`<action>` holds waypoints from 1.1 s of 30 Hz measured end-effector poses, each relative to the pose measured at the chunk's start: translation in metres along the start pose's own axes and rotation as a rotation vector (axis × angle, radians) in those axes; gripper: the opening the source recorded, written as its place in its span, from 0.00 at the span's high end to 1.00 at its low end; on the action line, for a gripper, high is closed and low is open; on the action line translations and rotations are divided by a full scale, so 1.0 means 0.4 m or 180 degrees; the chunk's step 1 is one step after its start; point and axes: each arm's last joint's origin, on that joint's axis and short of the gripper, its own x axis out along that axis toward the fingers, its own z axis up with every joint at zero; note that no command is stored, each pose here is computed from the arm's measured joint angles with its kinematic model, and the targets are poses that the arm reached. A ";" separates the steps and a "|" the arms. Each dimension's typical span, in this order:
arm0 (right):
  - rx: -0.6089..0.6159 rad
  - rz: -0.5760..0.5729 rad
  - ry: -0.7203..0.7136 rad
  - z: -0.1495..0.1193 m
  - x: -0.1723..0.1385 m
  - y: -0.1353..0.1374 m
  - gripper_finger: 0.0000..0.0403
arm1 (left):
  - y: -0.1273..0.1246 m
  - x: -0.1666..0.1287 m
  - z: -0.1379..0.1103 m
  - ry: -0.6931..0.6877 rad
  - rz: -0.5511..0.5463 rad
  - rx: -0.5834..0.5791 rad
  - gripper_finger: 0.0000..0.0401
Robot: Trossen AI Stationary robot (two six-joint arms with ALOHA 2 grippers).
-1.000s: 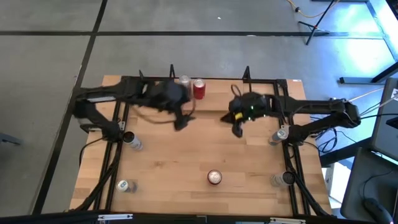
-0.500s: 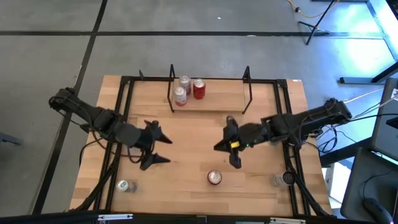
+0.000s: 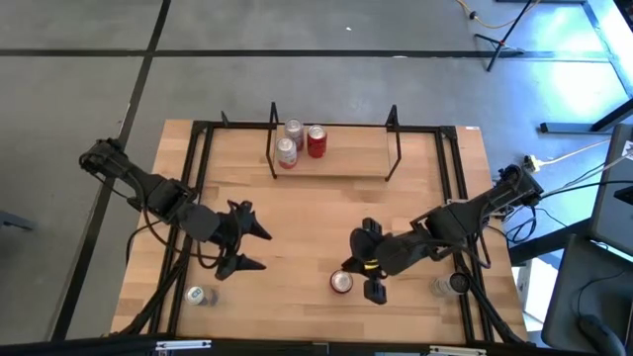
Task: Place canned beverage on shelf
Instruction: Put the red soda can on the shelf aligned with the other red soda can
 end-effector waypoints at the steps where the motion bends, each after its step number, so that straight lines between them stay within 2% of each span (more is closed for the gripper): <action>1: 0.0073 -0.0054 -0.0026 0.000 0.001 -0.002 0.94 | 0.000 0.000 0.000 0.0001 -0.0001 0.0000 0.10; 4: 0.0202 -0.0106 -0.0026 -0.001 0.002 -0.006 0.89 | 0.000 0.000 0.000 0.0001 -0.0001 0.0000 0.10; 7: 0.0290 -0.0042 -0.0041 0.001 0.006 -0.002 0.77 | 0.000 0.000 0.000 0.0002 0.0000 0.0000 0.10; 10: 0.0333 -0.0011 -0.0054 0.002 0.011 0.001 0.58 | 0.000 0.000 0.000 0.0003 0.0000 0.0015 0.10; 16: 0.0295 -0.0195 -0.0005 -0.008 0.035 -0.003 0.16 | 0.001 0.001 -0.002 0.0024 0.0014 0.0028 0.10; 19: 0.0340 -0.0188 0.0157 -0.018 0.052 -0.004 0.03 | 0.001 0.001 -0.002 0.0024 0.0014 0.0028 0.10; 21: 0.0395 -0.0128 0.0303 -0.026 0.073 -0.001 0.04 | 0.001 0.001 -0.002 0.0021 0.0014 0.0029 0.10; 24: 0.0364 -0.0115 0.0542 -0.044 0.110 0.000 0.11 | 0.001 0.001 -0.001 0.0016 0.0023 0.0030 0.10; 28: 0.0268 -0.0227 0.0847 -0.075 0.159 -0.002 0.18 | 0.001 0.001 -0.001 0.0008 0.0039 0.0032 0.10; 33: 0.0222 -0.0428 0.1016 -0.102 0.215 -0.008 0.19 | 0.002 0.001 -0.001 -0.0001 0.0054 0.0031 0.10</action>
